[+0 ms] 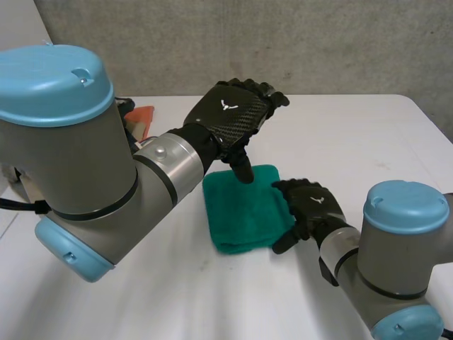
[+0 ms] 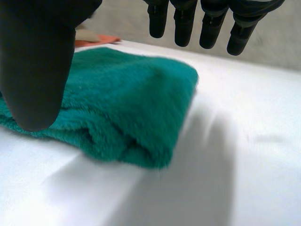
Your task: Fold the laundry.
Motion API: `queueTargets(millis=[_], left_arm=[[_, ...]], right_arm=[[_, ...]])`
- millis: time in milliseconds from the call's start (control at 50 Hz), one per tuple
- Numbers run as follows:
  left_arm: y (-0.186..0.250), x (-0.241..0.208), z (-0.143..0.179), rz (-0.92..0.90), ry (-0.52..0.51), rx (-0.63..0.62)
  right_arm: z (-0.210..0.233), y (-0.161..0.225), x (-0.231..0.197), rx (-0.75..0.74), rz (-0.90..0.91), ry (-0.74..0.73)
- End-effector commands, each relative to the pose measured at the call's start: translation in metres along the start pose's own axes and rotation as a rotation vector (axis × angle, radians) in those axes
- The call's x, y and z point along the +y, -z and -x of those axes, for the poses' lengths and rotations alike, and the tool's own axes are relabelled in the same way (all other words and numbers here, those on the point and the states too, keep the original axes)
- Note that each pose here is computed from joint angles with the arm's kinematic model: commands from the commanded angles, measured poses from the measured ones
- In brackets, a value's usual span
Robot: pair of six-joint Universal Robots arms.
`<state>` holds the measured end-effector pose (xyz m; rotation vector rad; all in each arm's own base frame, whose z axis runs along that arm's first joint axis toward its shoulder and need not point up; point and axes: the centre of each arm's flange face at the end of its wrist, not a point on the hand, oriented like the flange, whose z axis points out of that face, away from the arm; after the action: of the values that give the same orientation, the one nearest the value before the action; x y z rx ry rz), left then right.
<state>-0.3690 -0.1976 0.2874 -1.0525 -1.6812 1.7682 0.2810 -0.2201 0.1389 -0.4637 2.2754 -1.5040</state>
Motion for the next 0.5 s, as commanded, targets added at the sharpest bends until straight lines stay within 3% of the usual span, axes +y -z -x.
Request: queueTargets(millis=[20, 500], left_arm=[[0.000, -0.002, -0.002, -0.011, 0.007, 0.026], [0.002, 0.001, -0.001, 0.001, 0.011, 0.020]], right_arm=[[-0.010, -0.005, 0.016, 0.058, 0.084, -0.137], [-0.004, -0.038, 0.030, 0.099, -0.015, -0.103]])
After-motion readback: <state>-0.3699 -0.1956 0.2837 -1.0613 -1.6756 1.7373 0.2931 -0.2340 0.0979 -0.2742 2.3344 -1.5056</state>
